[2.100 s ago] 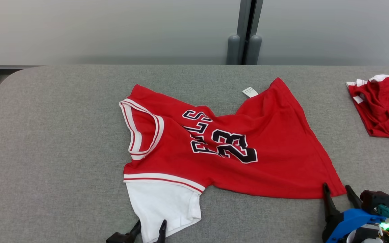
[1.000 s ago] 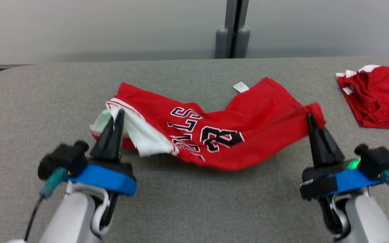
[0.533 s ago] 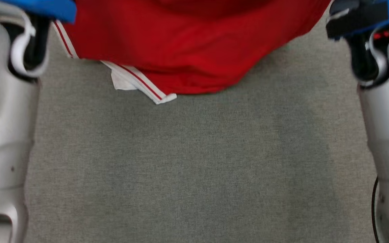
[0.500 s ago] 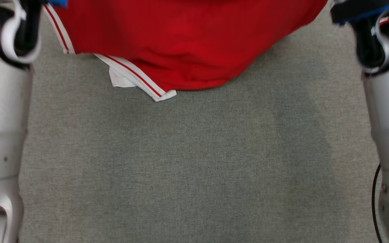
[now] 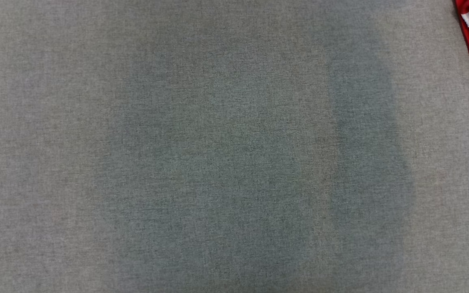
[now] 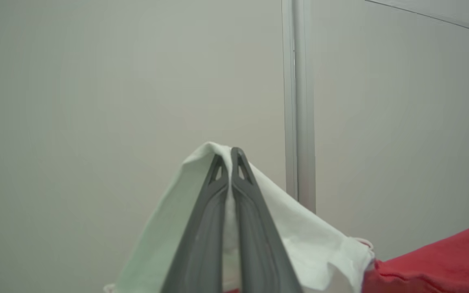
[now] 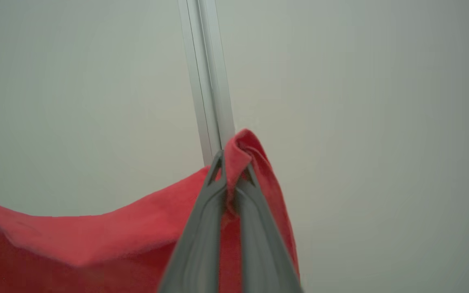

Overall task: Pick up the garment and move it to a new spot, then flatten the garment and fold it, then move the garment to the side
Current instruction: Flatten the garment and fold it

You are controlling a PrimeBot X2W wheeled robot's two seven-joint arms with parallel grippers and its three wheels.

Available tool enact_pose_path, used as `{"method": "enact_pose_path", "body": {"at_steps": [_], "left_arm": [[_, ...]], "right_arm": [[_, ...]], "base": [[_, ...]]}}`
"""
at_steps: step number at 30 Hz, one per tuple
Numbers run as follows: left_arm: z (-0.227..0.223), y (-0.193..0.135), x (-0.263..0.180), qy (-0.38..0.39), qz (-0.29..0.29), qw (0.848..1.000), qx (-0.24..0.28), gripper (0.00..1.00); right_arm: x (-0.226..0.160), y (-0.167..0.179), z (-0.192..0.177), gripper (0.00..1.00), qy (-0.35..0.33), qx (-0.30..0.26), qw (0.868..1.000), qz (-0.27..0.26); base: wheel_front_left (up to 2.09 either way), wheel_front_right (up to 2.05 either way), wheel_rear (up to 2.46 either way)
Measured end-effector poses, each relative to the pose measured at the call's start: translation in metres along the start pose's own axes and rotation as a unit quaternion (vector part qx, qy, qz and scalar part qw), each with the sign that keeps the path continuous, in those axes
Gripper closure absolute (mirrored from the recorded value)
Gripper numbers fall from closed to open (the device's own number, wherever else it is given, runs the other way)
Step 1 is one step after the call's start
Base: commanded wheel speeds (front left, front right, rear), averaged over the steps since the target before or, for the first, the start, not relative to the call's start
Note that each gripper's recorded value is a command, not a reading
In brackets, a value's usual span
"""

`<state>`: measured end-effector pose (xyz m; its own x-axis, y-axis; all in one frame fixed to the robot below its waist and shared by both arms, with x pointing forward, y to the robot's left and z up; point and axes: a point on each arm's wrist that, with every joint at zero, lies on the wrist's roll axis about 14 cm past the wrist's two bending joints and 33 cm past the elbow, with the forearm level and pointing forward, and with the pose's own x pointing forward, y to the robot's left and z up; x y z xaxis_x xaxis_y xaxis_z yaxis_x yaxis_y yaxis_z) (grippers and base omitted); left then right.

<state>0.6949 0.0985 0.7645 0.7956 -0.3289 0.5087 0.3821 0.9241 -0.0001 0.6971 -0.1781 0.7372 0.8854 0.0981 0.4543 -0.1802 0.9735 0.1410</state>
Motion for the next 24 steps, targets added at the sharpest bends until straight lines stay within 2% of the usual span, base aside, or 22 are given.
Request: {"method": "enact_pose_path", "body": {"at_steps": [5,8,11,17,21,24], "left_arm": [[0.019,-0.005,0.015,-0.022,-0.005,1.000,0.001,1.00],[0.004,-0.010,0.013,-0.009,-0.011,1.000,-0.002,1.00],[-0.024,-0.007,0.001,0.017,-0.008,1.000,-0.009,1.00],[-0.104,0.002,-0.054,0.097,0.014,0.994,-0.057,1.00],[-0.129,0.014,-0.095,0.120,0.036,0.989,-0.079,1.00],[-0.146,0.010,-0.134,0.141,0.049,0.984,-0.101,1.00]], "right_arm": [[0.010,0.003,0.013,1.00,-0.011,-0.008,1.000,0.003],[0.008,0.007,-0.006,1.00,0.008,-0.013,1.000,0.010],[-0.002,0.006,-0.032,1.00,0.030,0.004,1.000,0.007],[-0.053,0.006,-0.112,1.00,0.110,0.048,0.993,-0.005],[-0.089,0.006,-0.136,1.00,0.129,0.071,0.989,-0.010],[-0.124,0.011,-0.154,1.00,0.155,0.079,0.985,-0.008]], "base": [[0.00,0.00,0.00],[0.00,0.00,0.00],[0.00,0.00,0.00],[0.00,0.00,0.00],[0.00,0.00,0.00],[0.00,0.00,0.00]]}}
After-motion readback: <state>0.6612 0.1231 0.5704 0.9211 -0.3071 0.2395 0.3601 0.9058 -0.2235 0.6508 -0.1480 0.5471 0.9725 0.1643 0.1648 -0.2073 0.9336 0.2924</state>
